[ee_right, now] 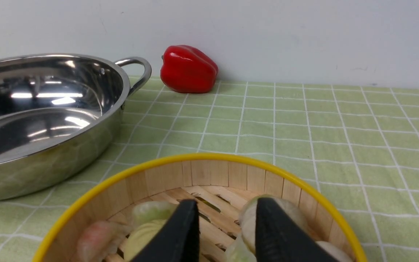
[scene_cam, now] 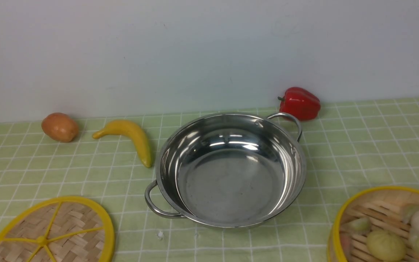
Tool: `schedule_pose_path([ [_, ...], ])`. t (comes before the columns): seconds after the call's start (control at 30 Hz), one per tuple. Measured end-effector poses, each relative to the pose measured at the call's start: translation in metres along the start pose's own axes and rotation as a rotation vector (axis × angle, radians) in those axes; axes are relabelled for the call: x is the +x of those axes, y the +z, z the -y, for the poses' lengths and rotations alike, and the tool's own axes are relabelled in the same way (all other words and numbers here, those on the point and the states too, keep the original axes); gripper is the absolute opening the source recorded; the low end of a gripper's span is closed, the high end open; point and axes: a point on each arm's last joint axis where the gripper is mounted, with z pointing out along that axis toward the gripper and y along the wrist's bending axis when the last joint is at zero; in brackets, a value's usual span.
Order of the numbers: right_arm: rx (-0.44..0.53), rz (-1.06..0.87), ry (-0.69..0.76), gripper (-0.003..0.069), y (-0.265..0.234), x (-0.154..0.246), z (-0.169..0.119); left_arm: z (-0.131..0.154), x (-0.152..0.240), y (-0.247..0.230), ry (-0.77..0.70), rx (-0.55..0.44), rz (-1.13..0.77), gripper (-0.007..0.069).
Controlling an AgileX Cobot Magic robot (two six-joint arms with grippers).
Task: Place the steamer in the pot on the green tablecloth, and put the lid on the steamer.
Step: 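Reach for and grasp the rim of the bamboo steamer holding the buns with the right gripper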
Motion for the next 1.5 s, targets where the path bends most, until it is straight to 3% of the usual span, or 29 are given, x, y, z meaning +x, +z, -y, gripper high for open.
schedule_pose_path([
  [0.13,-0.002,0.006,0.010,0.0243,0.000,-0.001,0.000,0.000,0.000,0.000,0.000,0.000,0.000,0.0243],
  [0.3,-0.051,0.191,0.100,0.0243,-0.003,-0.020,-0.004,0.000,0.000,0.000,0.000,0.000,0.000,0.0243],
  [0.43,-0.103,0.392,0.174,0.0243,-0.016,-0.056,-0.008,0.000,0.000,0.000,0.000,0.000,0.000,0.0243],
  [0.6,-0.132,0.511,0.203,0.0243,-0.039,-0.096,-0.011,0.000,0.000,0.000,0.000,0.000,0.000,0.0243],
  [0.8,-0.182,0.512,0.322,0.0243,-0.068,-0.131,-0.015,0.000,0.000,0.000,0.000,0.000,0.000,0.0243],
  [1.07,-0.260,0.520,0.491,0.0243,-0.076,-0.139,-0.018,0.000,0.000,0.000,0.000,0.000,0.000,0.0243],
  [1.2,-0.249,0.410,0.434,0.0243,-0.077,-0.136,-0.021,0.000,0.000,0.000,0.000,0.000,0.000,0.0243],
  [1.33,-0.217,0.205,0.246,0.0243,-0.078,-0.137,-0.026,0.000,0.000,0.000,0.000,0.000,0.000,0.0243],
  [1.43,-0.224,-0.098,0.056,0.0243,-0.065,-0.145,-0.034,0.000,0.000,0.000,0.000,0.000,0.000,0.0243],
  [1.47,-0.228,-0.106,0.046,0.0243,-0.067,-0.145,-0.034,0.000,0.000,0.000,0.000,0.000,0.000,0.0243],
  [1.5,-0.255,-0.257,-0.007,0.0243,-0.055,-0.147,-0.038,0.000,0.000,0.000,0.000,0.000,0.000,0.0243],
])
